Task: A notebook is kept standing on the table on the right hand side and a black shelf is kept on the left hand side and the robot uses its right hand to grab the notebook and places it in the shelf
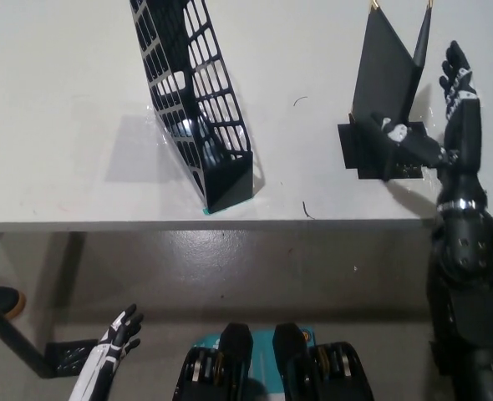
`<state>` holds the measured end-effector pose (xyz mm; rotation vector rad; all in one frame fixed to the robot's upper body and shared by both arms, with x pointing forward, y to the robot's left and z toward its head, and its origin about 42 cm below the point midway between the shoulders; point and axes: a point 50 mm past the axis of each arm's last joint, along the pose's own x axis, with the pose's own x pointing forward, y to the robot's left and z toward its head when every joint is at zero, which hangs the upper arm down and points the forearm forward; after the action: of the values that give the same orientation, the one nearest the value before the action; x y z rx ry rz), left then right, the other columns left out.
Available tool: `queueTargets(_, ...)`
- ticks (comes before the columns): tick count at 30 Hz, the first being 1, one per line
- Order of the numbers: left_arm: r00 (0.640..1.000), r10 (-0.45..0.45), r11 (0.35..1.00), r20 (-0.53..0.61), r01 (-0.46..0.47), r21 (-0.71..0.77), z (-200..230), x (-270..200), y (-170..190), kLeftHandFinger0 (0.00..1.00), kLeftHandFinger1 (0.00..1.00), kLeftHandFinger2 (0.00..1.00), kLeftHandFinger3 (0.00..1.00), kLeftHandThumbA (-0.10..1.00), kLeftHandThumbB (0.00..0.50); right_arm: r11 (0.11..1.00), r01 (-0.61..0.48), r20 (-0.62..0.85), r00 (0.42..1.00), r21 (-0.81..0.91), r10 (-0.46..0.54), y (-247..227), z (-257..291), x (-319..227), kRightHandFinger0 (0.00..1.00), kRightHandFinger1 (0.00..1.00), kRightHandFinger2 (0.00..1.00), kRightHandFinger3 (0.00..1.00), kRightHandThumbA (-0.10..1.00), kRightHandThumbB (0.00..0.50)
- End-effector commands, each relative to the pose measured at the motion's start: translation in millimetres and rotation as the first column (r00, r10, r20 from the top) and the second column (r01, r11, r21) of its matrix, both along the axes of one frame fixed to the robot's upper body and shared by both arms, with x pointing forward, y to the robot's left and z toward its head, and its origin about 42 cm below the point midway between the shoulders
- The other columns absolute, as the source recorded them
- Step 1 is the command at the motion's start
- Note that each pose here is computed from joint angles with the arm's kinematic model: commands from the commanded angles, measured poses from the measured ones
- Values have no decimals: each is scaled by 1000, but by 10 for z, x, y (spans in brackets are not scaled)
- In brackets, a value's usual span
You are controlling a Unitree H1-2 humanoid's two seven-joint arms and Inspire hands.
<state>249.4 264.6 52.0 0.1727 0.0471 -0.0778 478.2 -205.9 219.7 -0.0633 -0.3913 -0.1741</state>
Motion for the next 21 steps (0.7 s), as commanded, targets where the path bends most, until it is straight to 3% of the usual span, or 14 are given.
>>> queueTargets(1,999,-18,1000,51,17,4,69,-3,9,1000,1000,1000,1000,1000,144,992,-21,60,998,128,14,124,383,318,1000,1000,1000,1000,1000,370)
queueTargets(5,998,-18,1000,57,17,13,75,-3,15,1000,1000,1000,1000,1000,122,949,-107,21,994,295,106,254,432,586,1000,1000,1000,1000,1000,397)
queueTargets(9,998,-15,1000,58,15,7,63,-11,21,1000,1000,1000,1000,1000,111,905,-118,-50,987,409,152,374,482,803,1000,1000,1000,1000,1000,427)
queueTargets(12,998,-20,1000,59,20,6,65,-13,32,1000,1000,1000,1000,1000,105,821,-113,-53,984,560,172,443,574,918,1000,1000,1000,1000,1000,390)
queueTargets(14,998,-18,1000,59,18,7,64,-11,31,1000,1000,1000,1000,1000,124,703,-50,-80,985,709,151,475,660,979,1000,1000,1000,1000,778,359)
queueTargets(15,998,-19,1000,62,19,6,69,2,25,1000,1000,1000,1000,1000,124,681,-40,-85,985,732,149,472,685,995,969,1000,1000,1000,734,367)
queueTargets(16,997,-18,1000,68,18,5,80,30,11,1000,1000,1000,1000,1000,125,587,49,-149,981,808,124,463,755,1039,344,280,533,1000,268,220)
queueTargets(17,997,-18,1000,70,18,5,86,36,6,1000,1000,1000,1000,1000,126,555,106,-195,975,825,103,464,784,1053,180,196,421,959,223,267)
queueTargets(18,997,-19,1000,69,19,1,100,29,6,1000,1000,1000,1000,1000,114,577,156,-236,969,802,66,460,792,1056,7,8,201,504,-87,202)
queueTargets(19,997,-23,1000,71,23,1,104,32,10,1000,1000,1000,1000,1000,102,585,165,-245,968,794,60,462,774,1053,0,0,210,241,-99,114)
queueTargets(20,997,-27,1000,71,27,3,111,35,14,1000,1000,1000,1000,1000,82,590,159,-240,969,792,61,465,738,1043,0,0,358,220,-100,60)
queueTargets(21,997,-29,1000,72,29,1,116,47,14,1000,1000,1000,1000,1000,83,616,146,-226,973,774,53,471,694,1025,0,17,497,370,-100,44)
